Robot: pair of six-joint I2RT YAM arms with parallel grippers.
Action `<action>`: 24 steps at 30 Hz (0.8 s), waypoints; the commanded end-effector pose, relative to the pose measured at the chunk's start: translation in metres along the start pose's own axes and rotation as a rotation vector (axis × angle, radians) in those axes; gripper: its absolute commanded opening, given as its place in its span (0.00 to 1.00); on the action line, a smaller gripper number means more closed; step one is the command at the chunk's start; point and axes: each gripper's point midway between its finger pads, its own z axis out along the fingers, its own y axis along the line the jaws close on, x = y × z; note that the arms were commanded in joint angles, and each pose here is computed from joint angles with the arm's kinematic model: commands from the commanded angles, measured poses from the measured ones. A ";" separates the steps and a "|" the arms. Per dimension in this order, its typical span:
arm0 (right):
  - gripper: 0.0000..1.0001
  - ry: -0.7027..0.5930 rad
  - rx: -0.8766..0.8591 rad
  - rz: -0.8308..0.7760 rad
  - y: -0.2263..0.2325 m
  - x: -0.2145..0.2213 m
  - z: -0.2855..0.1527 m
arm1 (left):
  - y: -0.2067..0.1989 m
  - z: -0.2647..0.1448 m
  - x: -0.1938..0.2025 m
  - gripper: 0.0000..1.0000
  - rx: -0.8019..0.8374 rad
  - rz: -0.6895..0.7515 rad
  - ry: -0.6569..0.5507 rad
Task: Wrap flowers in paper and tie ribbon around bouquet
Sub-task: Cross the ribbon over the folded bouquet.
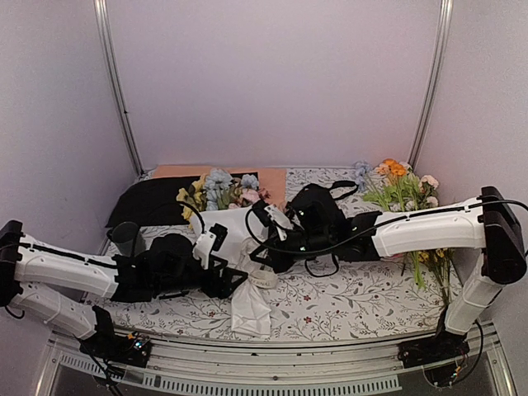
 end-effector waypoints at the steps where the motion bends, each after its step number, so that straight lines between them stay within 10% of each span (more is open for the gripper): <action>1: 0.00 0.011 -0.019 0.012 0.001 -0.017 -0.004 | 0.005 -0.024 0.023 0.84 -0.010 -0.133 0.125; 12: 0.00 0.041 -0.051 -0.008 0.006 -0.023 0.007 | 0.156 -0.080 0.045 0.75 -0.501 -0.564 0.097; 21: 0.00 0.053 -0.066 -0.006 0.008 -0.020 0.009 | 0.186 -0.054 0.087 0.75 -0.572 -0.547 0.245; 24: 0.00 0.052 -0.071 -0.006 0.009 -0.021 0.008 | 0.191 -0.050 0.103 0.60 -0.601 -0.538 0.302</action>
